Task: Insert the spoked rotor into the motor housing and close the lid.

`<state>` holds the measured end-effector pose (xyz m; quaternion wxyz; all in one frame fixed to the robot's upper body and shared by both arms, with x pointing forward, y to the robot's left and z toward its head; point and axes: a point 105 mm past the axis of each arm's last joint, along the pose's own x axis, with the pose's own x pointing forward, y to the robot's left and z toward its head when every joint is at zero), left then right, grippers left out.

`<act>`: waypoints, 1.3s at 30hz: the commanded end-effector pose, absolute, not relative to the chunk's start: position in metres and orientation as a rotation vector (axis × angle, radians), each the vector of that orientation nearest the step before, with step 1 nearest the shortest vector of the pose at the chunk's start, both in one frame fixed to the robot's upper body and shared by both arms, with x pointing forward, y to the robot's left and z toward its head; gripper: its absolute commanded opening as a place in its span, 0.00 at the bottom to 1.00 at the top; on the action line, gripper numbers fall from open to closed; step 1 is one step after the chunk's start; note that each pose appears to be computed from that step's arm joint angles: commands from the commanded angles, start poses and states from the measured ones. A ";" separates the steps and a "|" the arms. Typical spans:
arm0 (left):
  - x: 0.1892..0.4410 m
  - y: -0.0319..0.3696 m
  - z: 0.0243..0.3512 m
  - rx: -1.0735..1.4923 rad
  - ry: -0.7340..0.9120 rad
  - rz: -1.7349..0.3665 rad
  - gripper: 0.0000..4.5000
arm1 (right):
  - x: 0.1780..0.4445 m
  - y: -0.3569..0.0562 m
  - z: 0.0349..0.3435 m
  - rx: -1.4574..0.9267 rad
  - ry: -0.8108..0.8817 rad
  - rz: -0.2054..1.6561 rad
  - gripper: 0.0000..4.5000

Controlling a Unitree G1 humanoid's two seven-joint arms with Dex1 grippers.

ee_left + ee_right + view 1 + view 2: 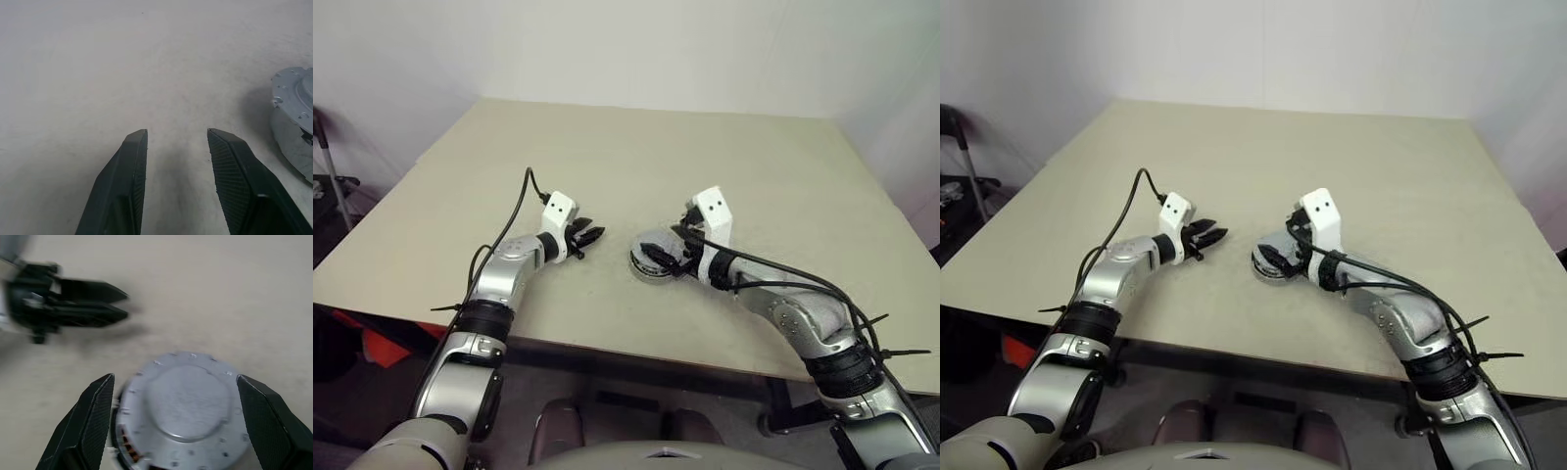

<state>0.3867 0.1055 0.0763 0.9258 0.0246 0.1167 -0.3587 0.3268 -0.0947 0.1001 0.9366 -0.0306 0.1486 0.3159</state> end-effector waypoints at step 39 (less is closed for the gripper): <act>0.390 0.107 0.094 0.070 0.170 -0.720 0.46 | 0.327 -0.095 0.110 -0.090 0.219 0.691 0.69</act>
